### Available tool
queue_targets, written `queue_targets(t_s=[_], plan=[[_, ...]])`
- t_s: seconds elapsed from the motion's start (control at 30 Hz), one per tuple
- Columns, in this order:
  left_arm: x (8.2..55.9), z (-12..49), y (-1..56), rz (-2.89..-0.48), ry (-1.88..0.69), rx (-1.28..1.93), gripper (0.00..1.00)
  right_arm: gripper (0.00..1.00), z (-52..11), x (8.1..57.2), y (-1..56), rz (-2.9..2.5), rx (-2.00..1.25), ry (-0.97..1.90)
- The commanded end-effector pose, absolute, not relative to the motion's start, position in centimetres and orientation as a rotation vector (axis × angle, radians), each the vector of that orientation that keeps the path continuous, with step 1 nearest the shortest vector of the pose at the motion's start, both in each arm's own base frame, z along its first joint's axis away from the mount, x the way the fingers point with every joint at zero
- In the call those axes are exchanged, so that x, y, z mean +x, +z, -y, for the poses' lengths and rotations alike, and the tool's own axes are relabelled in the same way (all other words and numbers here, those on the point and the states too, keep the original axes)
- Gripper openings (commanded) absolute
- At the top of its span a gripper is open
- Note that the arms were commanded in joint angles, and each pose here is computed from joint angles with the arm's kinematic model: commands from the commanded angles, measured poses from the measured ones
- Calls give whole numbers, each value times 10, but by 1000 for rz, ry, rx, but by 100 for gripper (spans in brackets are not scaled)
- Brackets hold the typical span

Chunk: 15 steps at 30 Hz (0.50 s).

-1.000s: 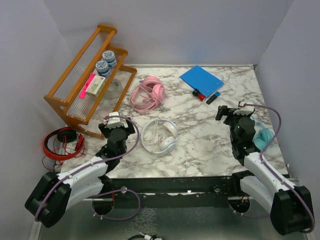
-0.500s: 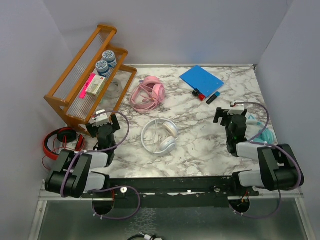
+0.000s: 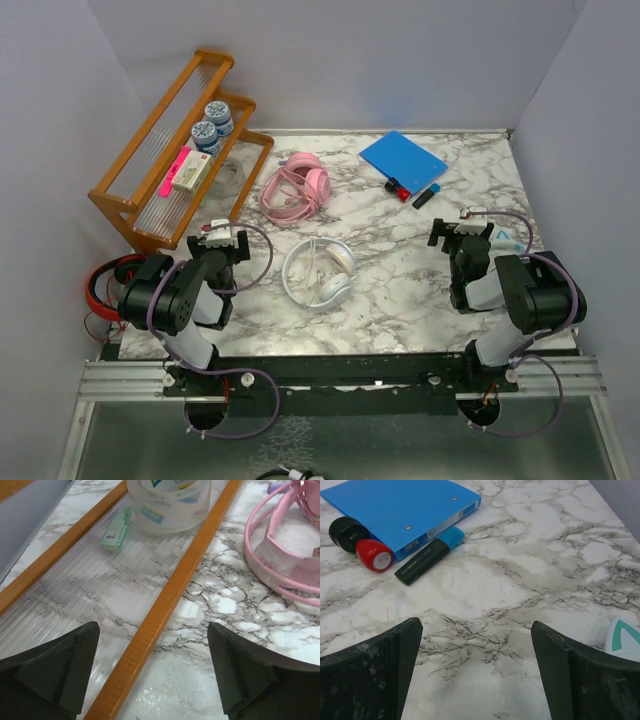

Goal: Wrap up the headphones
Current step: Reset both arms

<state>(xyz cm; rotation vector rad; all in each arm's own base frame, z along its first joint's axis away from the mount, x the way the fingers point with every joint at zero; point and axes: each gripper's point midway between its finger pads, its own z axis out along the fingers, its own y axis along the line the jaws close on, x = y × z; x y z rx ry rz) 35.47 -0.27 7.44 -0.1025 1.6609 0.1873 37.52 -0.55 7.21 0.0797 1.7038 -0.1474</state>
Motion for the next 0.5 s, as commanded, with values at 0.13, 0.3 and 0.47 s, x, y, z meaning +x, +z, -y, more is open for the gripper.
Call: queue_targets(t_s=[0.13,0.3,0.47], plan=[[385,19,80,-1668,140,-4,99,100,5,383,85,-1662,66,-145],[385,18,80,-1672,134,-13,99,100,5,383,86,-1653,65,-146],[386,18,79,-1673,133,-13,99,100,5,383,86,-1652,66,-145]])
